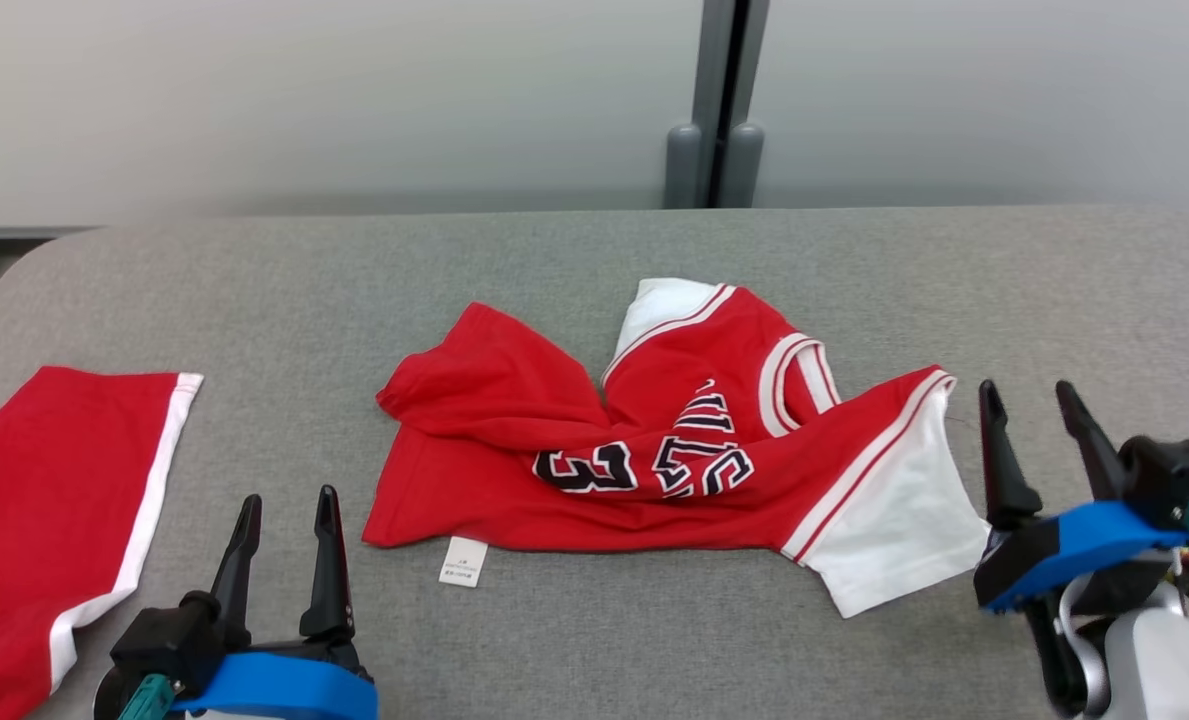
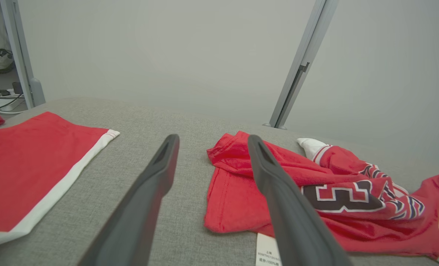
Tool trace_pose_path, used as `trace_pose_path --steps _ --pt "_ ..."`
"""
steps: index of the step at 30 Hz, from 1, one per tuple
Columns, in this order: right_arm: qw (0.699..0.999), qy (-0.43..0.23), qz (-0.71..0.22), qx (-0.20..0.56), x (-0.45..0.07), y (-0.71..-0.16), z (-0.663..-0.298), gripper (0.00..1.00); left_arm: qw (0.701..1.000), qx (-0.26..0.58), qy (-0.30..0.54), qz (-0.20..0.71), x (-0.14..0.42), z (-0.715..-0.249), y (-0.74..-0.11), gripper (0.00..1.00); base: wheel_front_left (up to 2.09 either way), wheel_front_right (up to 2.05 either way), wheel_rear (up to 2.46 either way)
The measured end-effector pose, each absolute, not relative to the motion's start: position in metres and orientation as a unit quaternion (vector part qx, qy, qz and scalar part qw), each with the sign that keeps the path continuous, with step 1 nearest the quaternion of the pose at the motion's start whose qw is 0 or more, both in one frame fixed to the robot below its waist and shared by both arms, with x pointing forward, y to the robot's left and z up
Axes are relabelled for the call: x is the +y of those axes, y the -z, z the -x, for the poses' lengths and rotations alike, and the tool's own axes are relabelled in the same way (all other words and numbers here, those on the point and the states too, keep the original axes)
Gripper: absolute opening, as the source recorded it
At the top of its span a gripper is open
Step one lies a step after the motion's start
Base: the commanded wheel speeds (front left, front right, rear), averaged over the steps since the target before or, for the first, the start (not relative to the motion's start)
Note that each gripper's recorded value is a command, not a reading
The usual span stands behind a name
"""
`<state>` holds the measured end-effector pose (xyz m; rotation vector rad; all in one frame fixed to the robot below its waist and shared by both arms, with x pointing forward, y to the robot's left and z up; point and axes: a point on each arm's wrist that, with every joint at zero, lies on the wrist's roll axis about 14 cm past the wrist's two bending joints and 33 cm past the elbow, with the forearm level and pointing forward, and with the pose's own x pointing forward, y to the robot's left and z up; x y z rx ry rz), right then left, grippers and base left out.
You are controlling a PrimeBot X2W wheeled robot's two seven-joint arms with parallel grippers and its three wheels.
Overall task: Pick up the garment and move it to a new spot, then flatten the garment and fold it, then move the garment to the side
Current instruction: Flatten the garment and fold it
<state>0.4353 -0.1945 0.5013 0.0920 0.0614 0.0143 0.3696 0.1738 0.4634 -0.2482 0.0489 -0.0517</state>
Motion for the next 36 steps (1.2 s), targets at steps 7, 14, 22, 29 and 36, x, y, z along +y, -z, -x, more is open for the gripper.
trace_pose_path --steps 7,14,22,29,36 --pt "0.998 -0.025 -0.053 0.006 -0.185 -0.513 -0.397 1.00 0.992 0.022 0.035 0.119 0.170 -0.368 -0.466 1.00 0.00 0.00 0.00" --pt "0.998 -0.015 -0.063 0.017 -0.192 -0.507 -0.374 1.00 0.993 0.030 0.036 0.111 0.171 -0.364 -0.461 1.00 0.00 0.00 0.00" --pt "0.997 -0.014 -0.067 0.020 -0.192 -0.507 -0.372 1.00 0.993 0.039 0.037 0.109 0.170 -0.362 -0.455 1.00 0.00 0.00 0.00" --pt "0.997 -0.016 -0.069 0.026 -0.191 -0.504 -0.375 1.00 0.992 0.047 0.036 0.109 0.170 -0.361 -0.450 1.00 0.00 0.00 0.00" --pt "0.997 -0.014 -0.071 0.033 -0.192 -0.499 -0.377 1.00 0.992 0.062 0.043 0.102 0.166 -0.361 -0.442 1.00 0.00 0.00 0.00"
